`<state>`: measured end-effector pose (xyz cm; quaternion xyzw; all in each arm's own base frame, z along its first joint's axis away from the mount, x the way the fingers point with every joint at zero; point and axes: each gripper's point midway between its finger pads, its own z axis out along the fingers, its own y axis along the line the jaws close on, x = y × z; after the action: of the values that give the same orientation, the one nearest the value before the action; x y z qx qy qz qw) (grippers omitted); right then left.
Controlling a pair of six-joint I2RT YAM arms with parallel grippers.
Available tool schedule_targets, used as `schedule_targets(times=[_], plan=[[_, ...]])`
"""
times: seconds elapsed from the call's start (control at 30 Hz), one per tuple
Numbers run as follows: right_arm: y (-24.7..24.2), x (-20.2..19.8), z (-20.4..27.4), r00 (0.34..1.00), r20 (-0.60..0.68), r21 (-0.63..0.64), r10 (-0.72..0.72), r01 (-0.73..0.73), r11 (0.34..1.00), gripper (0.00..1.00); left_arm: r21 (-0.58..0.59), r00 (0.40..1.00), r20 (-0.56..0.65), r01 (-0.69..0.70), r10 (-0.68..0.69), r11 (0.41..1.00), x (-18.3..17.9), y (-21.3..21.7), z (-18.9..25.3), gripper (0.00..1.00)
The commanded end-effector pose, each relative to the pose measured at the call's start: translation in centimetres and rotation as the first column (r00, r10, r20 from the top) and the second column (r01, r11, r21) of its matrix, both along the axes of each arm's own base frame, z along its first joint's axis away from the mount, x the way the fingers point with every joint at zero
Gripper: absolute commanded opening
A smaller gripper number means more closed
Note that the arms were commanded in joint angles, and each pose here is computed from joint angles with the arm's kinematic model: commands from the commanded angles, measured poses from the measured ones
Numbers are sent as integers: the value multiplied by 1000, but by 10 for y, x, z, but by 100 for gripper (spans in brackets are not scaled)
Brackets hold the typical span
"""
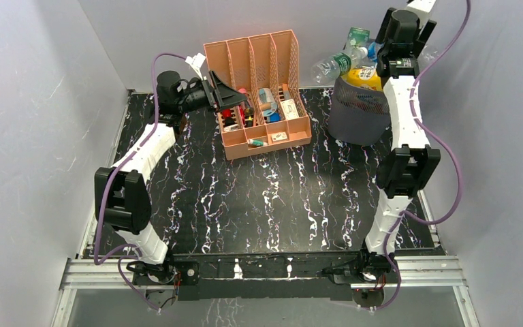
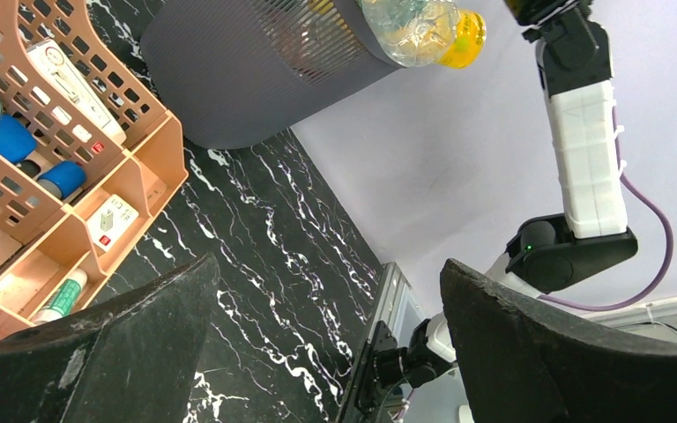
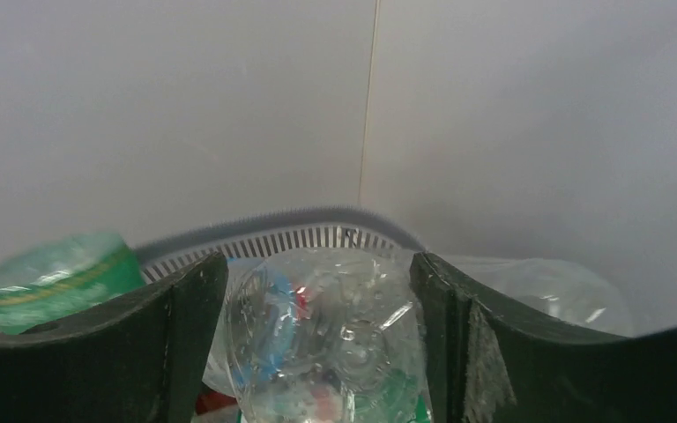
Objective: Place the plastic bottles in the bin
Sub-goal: Place the plastic bottle in the trash bin.
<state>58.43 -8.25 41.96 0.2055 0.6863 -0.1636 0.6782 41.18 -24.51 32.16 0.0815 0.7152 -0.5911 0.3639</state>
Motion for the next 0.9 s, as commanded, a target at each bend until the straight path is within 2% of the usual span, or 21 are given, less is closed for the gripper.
schedule_targets(times=[0.0, 0.23, 0.87], plan=[[11, 1, -10, 997, -54, 15, 47, -46, 999, 90, -8, 999, 41, 27, -27, 1000, -3, -6, 12, 94], [9, -19, 26, 999, 21, 20, 41, -41, 999, 98, -4, 999, 42, 30, -30, 1000, -4, -10, 12, 94], [-1, -73, 95, 985, 171, 46, -14, 6, 999, 98, 7, 998, 61, 27, -27, 1000, -8, -11, 22, 94]])
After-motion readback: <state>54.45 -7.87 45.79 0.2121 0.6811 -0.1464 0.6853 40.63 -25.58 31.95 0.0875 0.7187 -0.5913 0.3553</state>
